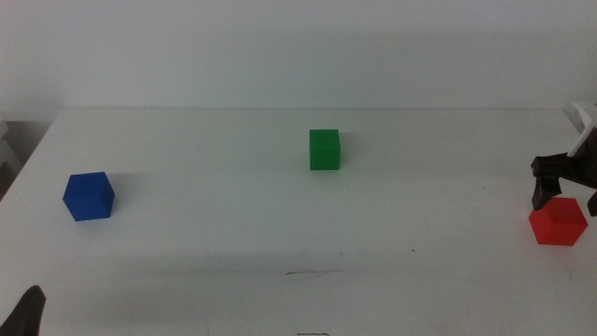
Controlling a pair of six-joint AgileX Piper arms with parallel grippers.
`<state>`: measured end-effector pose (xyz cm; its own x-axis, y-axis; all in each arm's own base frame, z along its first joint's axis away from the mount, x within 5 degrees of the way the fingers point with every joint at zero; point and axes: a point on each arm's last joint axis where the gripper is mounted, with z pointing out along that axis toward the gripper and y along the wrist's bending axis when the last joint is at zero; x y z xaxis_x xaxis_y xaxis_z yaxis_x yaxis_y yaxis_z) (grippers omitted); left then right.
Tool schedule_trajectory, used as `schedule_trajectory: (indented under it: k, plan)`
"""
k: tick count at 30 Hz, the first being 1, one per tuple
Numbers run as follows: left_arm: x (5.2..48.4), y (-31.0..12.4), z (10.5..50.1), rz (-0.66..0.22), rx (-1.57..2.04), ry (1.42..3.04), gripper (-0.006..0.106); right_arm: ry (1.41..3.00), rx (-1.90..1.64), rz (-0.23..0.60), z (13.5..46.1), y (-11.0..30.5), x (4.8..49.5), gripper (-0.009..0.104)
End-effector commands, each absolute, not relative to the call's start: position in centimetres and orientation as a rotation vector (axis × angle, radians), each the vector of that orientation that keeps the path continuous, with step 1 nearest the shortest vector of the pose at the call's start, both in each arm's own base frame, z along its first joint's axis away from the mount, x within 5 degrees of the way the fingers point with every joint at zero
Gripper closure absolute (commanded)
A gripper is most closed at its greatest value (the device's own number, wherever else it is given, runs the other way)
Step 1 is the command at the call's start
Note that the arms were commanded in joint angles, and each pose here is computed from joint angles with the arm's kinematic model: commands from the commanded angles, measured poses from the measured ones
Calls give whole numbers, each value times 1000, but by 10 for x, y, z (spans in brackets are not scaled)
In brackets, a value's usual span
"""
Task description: Stack red cubes first, then green, then blue cubes in a specific spot.
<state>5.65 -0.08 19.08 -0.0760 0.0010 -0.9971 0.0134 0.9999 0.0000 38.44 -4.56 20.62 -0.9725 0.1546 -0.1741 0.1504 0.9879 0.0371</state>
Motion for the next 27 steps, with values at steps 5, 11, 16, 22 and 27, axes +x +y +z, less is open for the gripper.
schedule_trajectory:
  k: [5,11,16,22,27]
  plan:
    - [55,-1,199,-26,-1,1554,7,2880,192,-25,225,-52,388,14]
    - [55,-1,199,-26,-1,1554,7,2904,154,-28,217,-52,391,37]
    - [55,-1,199,-26,-1,1554,7,2909,140,-13,215,-52,391,64]
    - [55,-1,199,-26,-1,1554,7,2907,145,33,244,-43,387,96]
    - [55,-1,199,-26,-1,1554,7,2833,300,140,289,-14,379,96]
